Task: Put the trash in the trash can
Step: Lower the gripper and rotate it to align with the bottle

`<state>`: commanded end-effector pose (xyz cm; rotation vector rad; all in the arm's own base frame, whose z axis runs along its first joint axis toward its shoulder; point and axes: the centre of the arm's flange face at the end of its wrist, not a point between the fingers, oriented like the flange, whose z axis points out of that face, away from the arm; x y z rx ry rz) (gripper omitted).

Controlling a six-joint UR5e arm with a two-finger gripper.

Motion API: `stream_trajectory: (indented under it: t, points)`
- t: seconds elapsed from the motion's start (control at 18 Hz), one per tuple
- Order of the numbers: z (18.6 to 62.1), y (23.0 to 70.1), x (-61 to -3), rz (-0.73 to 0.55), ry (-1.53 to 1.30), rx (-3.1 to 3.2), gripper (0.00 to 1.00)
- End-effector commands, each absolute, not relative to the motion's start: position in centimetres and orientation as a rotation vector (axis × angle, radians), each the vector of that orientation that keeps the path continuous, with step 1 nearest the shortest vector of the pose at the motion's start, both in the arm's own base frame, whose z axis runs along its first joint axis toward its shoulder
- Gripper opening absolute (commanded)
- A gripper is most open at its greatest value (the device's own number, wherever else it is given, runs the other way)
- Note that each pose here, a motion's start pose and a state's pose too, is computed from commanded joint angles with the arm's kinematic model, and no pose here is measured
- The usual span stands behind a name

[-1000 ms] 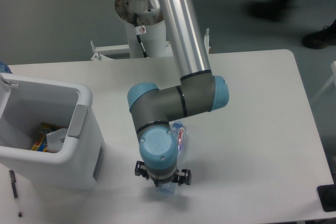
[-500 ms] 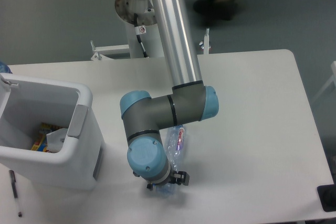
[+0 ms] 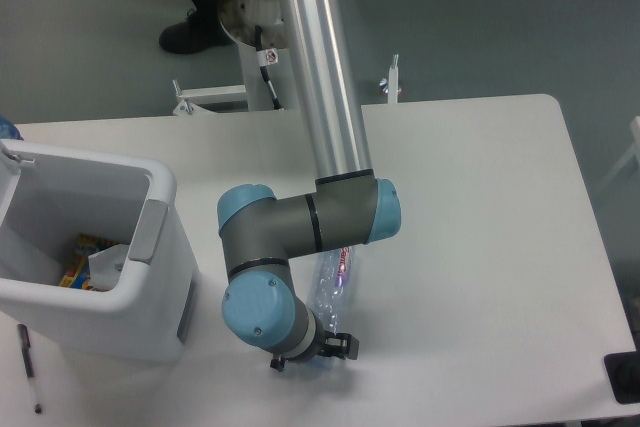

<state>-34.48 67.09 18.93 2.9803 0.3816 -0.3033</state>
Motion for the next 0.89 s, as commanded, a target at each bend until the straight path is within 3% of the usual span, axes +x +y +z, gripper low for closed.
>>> stream_trajectory:
  t: [0.28, 0.67, 0.89]
  points:
    - [19.3, 67.1, -34.5, -0.307, 0.383, 2.984, 0.48]
    - [20.7, 67.0, -34.3, -0.294, 0.387, 3.011, 0.48]
    - [22.3, 66.9, -34.9, -0.224, 0.425, 3.065, 0.48]
